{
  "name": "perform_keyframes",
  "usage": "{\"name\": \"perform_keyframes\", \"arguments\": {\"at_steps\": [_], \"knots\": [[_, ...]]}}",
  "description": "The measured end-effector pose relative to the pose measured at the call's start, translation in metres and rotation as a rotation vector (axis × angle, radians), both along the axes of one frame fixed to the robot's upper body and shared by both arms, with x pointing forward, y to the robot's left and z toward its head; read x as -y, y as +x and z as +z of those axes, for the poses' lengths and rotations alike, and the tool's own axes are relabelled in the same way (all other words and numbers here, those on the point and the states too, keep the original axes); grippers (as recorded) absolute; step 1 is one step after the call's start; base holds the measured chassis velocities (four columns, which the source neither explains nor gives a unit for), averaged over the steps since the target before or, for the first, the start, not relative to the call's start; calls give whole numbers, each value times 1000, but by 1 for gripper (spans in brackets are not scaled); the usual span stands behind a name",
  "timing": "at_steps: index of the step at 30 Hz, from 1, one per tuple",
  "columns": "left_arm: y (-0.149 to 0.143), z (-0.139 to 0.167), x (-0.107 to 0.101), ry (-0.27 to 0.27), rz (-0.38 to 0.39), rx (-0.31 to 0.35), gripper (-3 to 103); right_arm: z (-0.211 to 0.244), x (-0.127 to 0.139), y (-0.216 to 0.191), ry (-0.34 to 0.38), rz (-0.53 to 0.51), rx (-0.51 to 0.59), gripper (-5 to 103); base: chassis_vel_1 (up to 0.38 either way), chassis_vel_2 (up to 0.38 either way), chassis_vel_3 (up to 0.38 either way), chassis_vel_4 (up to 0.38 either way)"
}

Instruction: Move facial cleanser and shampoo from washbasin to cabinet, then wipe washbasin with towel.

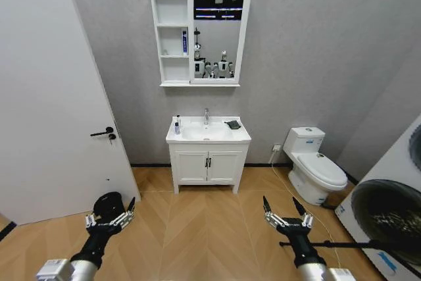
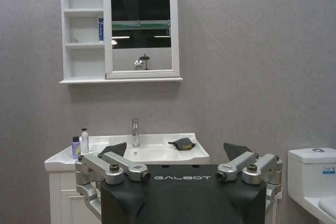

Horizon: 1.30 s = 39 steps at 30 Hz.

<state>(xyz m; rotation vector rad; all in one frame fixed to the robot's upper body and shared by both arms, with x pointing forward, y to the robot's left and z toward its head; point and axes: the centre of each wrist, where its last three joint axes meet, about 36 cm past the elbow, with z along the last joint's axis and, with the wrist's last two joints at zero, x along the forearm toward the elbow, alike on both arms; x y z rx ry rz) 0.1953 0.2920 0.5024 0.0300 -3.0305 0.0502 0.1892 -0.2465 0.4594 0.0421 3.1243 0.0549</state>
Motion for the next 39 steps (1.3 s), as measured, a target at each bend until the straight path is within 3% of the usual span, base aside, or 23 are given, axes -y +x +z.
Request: {"name": "perform_keyframes", "arguments": {"at_steps": [12,23,27,39], "knots": [[0,2,0,-7,-2,4,101,-6,-4,-3,25,-18,-48,100,0,0,0,0],[5,0,-1,-14,-14,6,95,-8,-3,-7,4,-11,-48,100,0,0,0,0],[6,-6,-1,-14,-16,-9,99,-11,-3,-7,6,-18,-50,100,0,0,0,0],[7,-10,-1,-20,-8,-11,98,-16,-6,-8,8,-11,-52,100,-131,131,127,-127]]}}
